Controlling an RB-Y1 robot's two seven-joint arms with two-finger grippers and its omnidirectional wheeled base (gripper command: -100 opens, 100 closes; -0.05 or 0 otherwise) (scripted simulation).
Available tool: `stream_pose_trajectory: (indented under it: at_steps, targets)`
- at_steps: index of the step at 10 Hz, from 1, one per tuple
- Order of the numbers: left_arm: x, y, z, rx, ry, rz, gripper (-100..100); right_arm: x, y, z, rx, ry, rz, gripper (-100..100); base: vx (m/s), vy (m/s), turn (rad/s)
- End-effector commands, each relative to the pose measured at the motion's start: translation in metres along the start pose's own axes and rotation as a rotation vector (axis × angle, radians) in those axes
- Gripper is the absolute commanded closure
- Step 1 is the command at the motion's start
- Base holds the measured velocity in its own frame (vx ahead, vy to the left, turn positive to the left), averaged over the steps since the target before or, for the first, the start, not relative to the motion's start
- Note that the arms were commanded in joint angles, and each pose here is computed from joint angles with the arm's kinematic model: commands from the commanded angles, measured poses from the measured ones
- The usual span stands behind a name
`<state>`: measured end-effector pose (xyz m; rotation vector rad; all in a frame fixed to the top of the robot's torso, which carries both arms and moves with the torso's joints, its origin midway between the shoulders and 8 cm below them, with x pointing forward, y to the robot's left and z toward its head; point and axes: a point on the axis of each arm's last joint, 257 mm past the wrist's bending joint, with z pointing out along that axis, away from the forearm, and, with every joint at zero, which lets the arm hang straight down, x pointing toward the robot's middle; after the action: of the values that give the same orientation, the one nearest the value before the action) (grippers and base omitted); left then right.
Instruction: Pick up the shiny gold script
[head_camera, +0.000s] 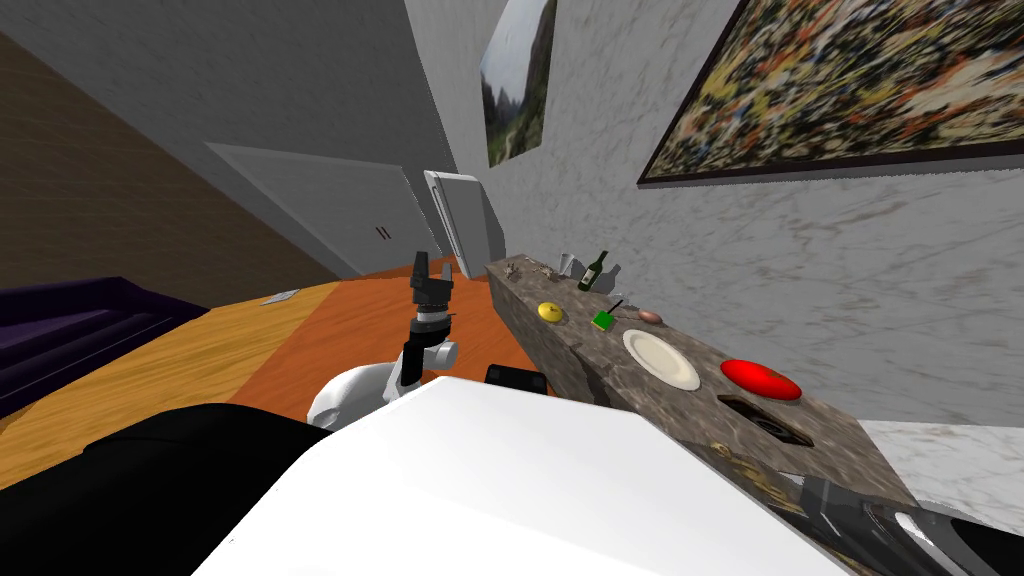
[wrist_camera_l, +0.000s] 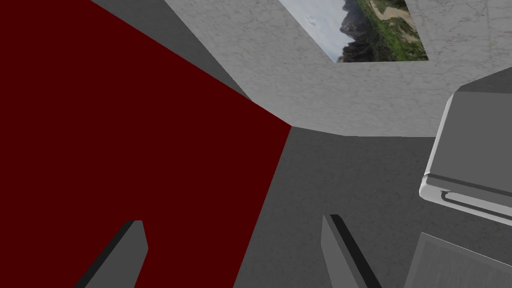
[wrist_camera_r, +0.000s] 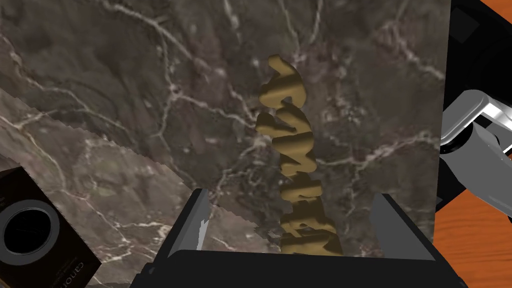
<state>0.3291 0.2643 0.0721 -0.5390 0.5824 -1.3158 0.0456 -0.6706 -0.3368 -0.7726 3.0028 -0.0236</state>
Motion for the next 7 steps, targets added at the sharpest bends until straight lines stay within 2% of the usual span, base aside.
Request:
stream_pose_trajectory:
  at_steps: [1,5,6,7]
  targets:
    - [0.000,0.000,0.000,0.000,0.000,0.000,0,0.000,0.000,0.000,0.000,0.000,0.000,100,0.000,0.000,0.000]
    - [0.000,0.000,0.000,0.000,0.000,0.000,0,0.002,0.000,0.000,0.001,0.003,0.005,100,0.000,0.000,0.000]
    - [0.000,0.000,0.000,0.000,0.000,0.000,0,0.002,0.000,0.000,0.001,0.003,0.004,0,0.000,0.000,0.000]
    - [0.000,0.000,0.000,0.000,0.000,0.000,0,-0.011,-0.010,-0.014,0.001,-0.001,-0.013,100,-0.021,0.010,-0.111]
